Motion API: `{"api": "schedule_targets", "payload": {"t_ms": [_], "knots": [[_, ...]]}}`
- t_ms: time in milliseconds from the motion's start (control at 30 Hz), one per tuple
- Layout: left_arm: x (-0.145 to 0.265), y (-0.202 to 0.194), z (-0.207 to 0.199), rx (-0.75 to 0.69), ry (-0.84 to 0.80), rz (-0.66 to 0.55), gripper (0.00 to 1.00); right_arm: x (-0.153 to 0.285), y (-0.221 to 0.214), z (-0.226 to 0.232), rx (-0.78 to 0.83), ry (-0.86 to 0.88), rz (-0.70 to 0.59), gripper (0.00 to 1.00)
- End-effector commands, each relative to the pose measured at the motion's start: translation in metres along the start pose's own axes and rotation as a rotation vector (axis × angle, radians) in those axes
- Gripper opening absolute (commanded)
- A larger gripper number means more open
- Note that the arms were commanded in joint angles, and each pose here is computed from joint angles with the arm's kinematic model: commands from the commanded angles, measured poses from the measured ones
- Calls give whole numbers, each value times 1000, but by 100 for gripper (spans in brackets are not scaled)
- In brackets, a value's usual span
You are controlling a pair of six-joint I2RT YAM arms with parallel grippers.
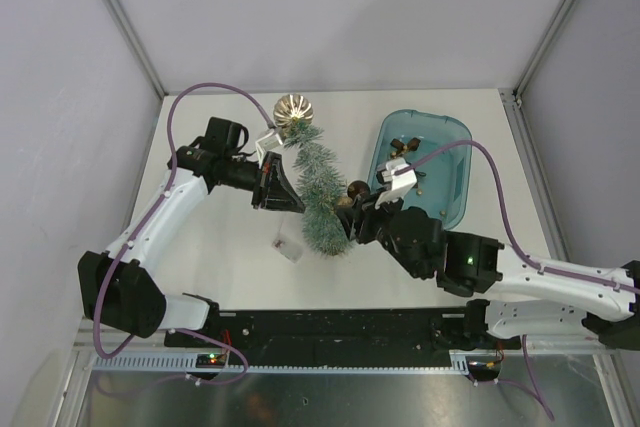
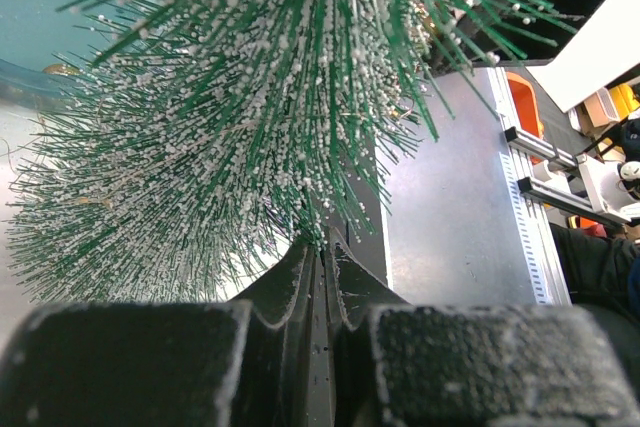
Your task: Decorate the small christmas tree
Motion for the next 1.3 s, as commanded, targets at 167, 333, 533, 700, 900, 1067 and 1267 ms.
{"api": "schedule_targets", "payload": {"t_ms": [167, 333, 533, 700, 900, 1067, 1267], "knots": [[2, 15, -14, -68, -19, -23, 10, 11, -6, 11, 6, -69, -47, 40], [2, 17, -16, -73, -15, -22, 10, 9, -15, 7, -13, -109, -63, 50], [2, 18, -16, -74, -16, -23, 10, 11, -12, -2, -37, -127, -82, 53], [2, 18, -16, -72, -18, -23, 10, 13, -8, -4, -45, -125, -98, 53], [2, 19, -16, -72, -15, -22, 10, 16, -20, -10, -24, -134, -41, 55], [2, 18, -15, -74, -11, -19, 10, 33, -71, -45, 20, -227, 148, 64], [1, 17, -14, -62, -16, -20, 10, 53, -101, -78, -74, -268, 202, 67]]}}
Point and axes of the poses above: each gripper's point midway between its finger pads, its own x axis back along the fingers, its own z axis along the line the jaws close on, y = z × x, the point moved 6 cm from there along x, back along the fingers, and after that the axes turned 7 degrees about -x, right-handed, at the moved point
